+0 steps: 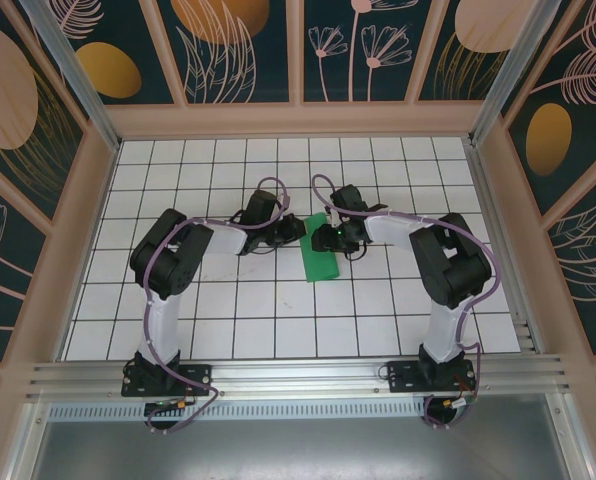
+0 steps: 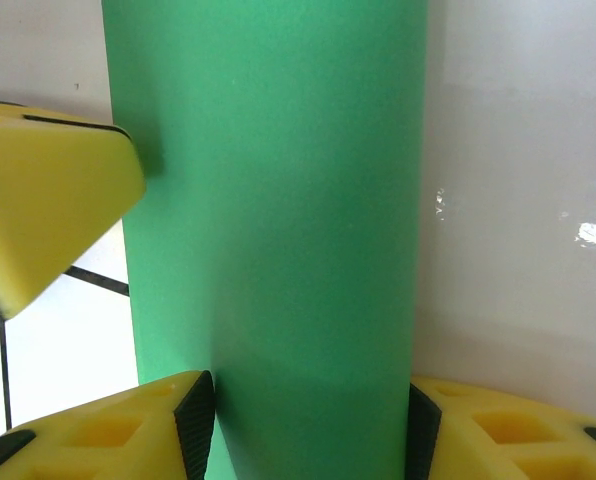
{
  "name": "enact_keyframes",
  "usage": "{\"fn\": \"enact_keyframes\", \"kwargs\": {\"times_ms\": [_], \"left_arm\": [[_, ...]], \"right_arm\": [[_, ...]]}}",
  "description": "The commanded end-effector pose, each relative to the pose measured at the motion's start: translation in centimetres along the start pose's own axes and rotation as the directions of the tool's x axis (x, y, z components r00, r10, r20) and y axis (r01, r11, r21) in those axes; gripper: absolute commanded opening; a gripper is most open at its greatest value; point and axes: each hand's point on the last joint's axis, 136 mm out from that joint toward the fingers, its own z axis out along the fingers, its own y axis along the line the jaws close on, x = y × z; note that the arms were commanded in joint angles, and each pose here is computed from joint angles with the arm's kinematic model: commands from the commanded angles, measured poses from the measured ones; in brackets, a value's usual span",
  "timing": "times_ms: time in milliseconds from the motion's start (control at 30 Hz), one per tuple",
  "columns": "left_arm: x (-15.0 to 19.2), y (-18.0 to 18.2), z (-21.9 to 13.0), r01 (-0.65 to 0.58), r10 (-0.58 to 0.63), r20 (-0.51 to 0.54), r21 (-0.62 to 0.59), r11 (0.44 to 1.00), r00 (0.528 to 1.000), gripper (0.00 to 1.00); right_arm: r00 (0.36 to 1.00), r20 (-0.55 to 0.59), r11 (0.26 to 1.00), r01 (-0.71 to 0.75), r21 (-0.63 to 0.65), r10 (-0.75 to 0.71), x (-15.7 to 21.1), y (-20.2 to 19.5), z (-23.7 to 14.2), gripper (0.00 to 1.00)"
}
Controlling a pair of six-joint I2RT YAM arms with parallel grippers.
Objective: Fold a paper plane with a square sheet of paper (pick it up from the middle)
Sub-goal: Hold the square sheet of paper at the center of the table.
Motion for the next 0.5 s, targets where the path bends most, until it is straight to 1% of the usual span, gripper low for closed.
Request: {"fn": "enact_keyframes", "kwargs": {"times_ms": [0, 267, 467], "left_arm": [[0.3, 0.5, 0.5, -0.013, 0.012, -0.019, -0.027, 1.000, 1.000, 0.12], [0.8, 1.9, 0.9, 0.003, -0.007, -0.044, -0.087, 0.996, 0.999, 0.11], [1.3, 3.5, 1.0, 0.008, -0.020, -0.069, -0.169, 0.986, 0.997, 0.09]], "right_arm": [[0.990, -0.135, 0.991, -0.014, 0.135, 0.033, 4.7, -4.3, 4.4, 0.55], [0.990, -0.135, 0.992, -0.012, 0.128, 0.029, 4.5, -4.0, 4.4, 0.55], [0.994, -0.105, 0.995, 0.004, 0.096, 0.006, 2.8, -2.6, 3.4, 0.54]]}}
